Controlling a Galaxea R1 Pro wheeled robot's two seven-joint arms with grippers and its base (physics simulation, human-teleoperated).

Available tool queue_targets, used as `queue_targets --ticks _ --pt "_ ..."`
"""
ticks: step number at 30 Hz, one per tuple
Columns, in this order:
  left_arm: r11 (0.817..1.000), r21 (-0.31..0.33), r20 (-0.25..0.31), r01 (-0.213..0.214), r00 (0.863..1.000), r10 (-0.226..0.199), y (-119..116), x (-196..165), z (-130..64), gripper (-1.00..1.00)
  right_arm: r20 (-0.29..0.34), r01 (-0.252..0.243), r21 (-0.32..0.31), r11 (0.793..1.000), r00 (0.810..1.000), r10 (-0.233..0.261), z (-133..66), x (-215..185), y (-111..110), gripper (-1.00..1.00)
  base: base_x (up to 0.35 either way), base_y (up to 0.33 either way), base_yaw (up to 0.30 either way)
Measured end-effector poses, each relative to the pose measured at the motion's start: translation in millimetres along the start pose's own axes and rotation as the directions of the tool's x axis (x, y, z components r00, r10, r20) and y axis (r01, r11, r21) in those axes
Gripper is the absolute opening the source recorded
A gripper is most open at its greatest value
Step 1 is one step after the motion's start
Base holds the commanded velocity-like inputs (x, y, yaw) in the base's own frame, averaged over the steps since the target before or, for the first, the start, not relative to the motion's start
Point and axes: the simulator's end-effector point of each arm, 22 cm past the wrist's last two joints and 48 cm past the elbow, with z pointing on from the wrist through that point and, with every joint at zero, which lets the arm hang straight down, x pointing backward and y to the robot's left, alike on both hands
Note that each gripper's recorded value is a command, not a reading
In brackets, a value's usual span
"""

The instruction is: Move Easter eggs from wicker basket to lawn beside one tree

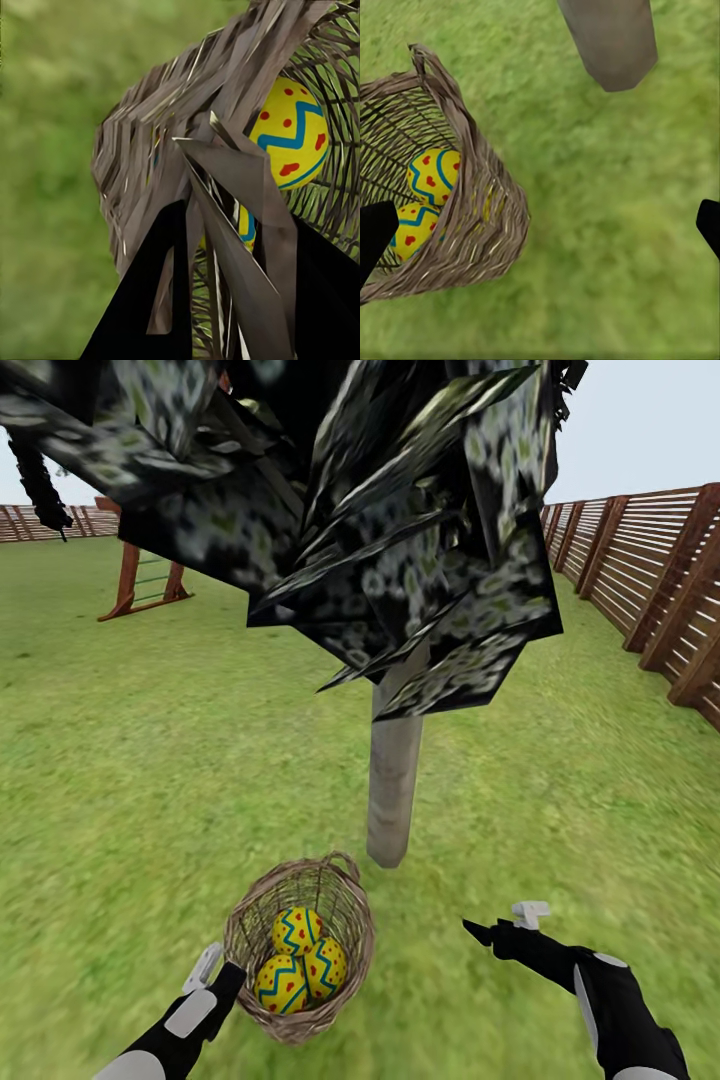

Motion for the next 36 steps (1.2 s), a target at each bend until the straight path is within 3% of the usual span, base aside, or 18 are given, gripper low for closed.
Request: queue_targets --ticks 13,24,25,26,36 --pt "0.998 0.070 0.002 0.004 1.000 -0.004 -5 6 20.6 -1.00 -0.003 0.000 0.001 1.000 1.000 0.000 13.3 21 -12 1.00 0.000 0.000 0.000" --pt "0.998 0.070 0.001 0.005 1.000 -0.005 -7 5 21.9 -1.00 -0.003 -0.001 0.000 1.000 1.000 0.001 14.8 22 -12 1.00 0.000 0.000 0.000" --pt "0.997 0.072 0.000 0.005 1.000 -0.005 -7 4 22.1 1.00 -0.005 -0.002 -0.001 1.000 1.000 0.002 15.1 23 -12 1.00 0.000 0.000 0.000" --pt "1.000 -0.005 0.002 -0.012 1.000 0.012 17 8 23.8 1.00 -0.006 -0.003 -0.001 1.000 1.000 0.003 15.4 24 -12 1.00 0.000 0.000 0.000" --pt "1.000 -0.009 0.003 -0.013 1.000 0.013 19 8 23.9 1.00 -0.006 -0.003 -0.001 1.000 1.000 0.003 15.4 24 -12 1.00 0.000 0.000 0.000"
